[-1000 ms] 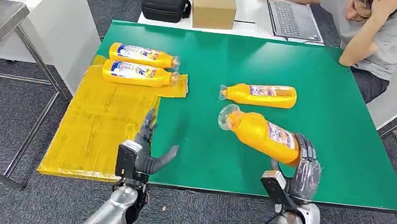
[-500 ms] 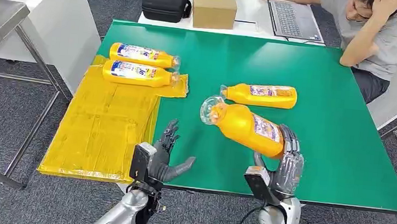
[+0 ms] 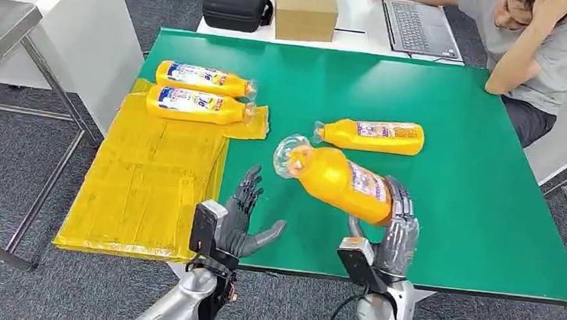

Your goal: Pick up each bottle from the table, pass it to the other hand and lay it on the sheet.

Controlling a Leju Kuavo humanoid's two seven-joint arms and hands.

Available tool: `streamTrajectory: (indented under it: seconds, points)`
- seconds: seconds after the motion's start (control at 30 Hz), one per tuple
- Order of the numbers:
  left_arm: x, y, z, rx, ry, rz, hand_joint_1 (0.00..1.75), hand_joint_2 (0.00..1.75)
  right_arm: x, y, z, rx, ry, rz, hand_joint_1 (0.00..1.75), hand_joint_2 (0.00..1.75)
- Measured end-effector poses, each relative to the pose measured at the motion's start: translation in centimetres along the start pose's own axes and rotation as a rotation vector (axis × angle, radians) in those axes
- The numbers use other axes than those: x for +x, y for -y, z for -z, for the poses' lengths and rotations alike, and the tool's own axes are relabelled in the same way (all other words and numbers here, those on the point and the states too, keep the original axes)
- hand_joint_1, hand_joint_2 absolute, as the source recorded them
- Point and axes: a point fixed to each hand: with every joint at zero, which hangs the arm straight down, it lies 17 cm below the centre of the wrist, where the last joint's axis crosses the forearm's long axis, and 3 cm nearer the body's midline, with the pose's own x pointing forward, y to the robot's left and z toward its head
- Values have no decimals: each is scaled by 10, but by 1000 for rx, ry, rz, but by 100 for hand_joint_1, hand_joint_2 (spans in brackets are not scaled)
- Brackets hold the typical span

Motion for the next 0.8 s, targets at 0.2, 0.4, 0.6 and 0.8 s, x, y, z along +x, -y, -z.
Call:
streamTrajectory:
  seconds: [0.2, 0.4, 0.6, 0.8]
  points:
    - [9, 4, 3, -1, 27, -13, 0, 175, 4, -10, -4, 12, -16, 39, 175, 175]
    - [22, 16, 7, -21, 56, -43, 0, 175, 10, -28, -13, 53, -21, 68, 175, 175]
    - [27, 29, 7, -63, 59, -64, 0, 175, 12, -38, -18, 80, -22, 79, 175, 175]
    - [29, 57, 3, -158, 25, -144, 0, 175, 11, -41, -17, 90, -22, 77, 175, 175]
